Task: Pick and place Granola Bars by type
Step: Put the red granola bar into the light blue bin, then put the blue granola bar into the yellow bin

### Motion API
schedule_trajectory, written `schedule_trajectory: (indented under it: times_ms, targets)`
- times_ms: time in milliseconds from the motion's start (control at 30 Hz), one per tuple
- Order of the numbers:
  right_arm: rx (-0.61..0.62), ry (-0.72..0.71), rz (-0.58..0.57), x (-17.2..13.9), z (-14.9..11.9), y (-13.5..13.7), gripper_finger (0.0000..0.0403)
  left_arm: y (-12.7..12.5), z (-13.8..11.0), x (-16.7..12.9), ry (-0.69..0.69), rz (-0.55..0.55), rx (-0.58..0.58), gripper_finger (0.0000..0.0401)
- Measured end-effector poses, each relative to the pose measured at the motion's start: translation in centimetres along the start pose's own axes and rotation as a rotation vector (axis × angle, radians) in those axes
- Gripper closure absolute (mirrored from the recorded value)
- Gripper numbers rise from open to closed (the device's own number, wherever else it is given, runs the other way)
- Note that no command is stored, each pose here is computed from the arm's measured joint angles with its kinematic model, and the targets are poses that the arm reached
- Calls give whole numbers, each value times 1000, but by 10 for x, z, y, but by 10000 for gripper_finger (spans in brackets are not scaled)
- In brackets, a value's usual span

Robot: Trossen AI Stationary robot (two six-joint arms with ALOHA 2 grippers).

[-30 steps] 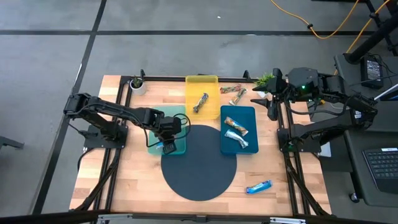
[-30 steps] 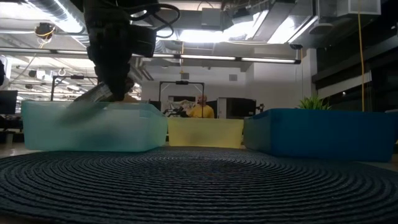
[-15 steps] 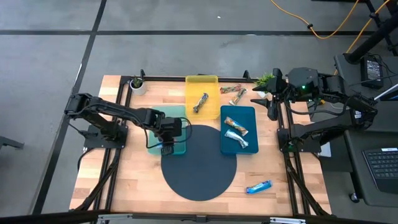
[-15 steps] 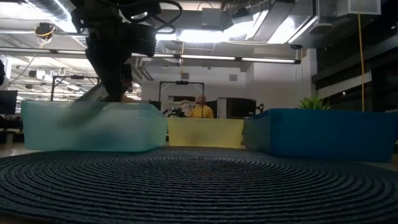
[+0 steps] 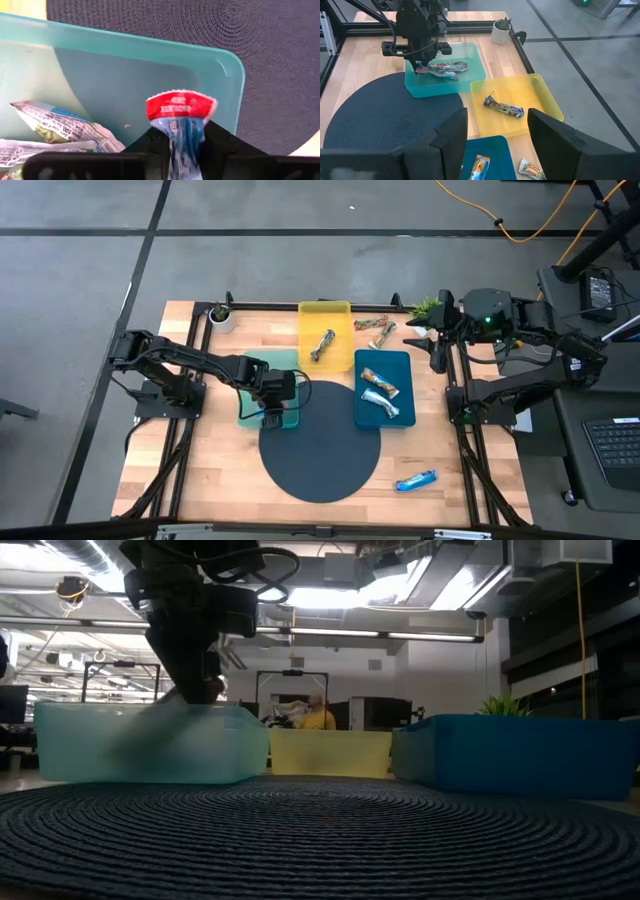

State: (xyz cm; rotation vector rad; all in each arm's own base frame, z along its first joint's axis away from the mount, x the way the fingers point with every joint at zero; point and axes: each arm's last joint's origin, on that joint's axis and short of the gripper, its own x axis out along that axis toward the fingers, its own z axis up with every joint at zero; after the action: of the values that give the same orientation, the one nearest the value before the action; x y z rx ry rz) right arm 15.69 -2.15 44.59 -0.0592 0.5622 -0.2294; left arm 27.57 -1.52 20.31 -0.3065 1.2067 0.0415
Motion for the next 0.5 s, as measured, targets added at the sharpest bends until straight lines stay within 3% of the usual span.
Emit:
schedule_trajectory:
  times_ms: [500]
  targets:
    - [85, 50, 1, 0, -5, 0, 195, 1, -4, -9, 56, 44, 20, 235]
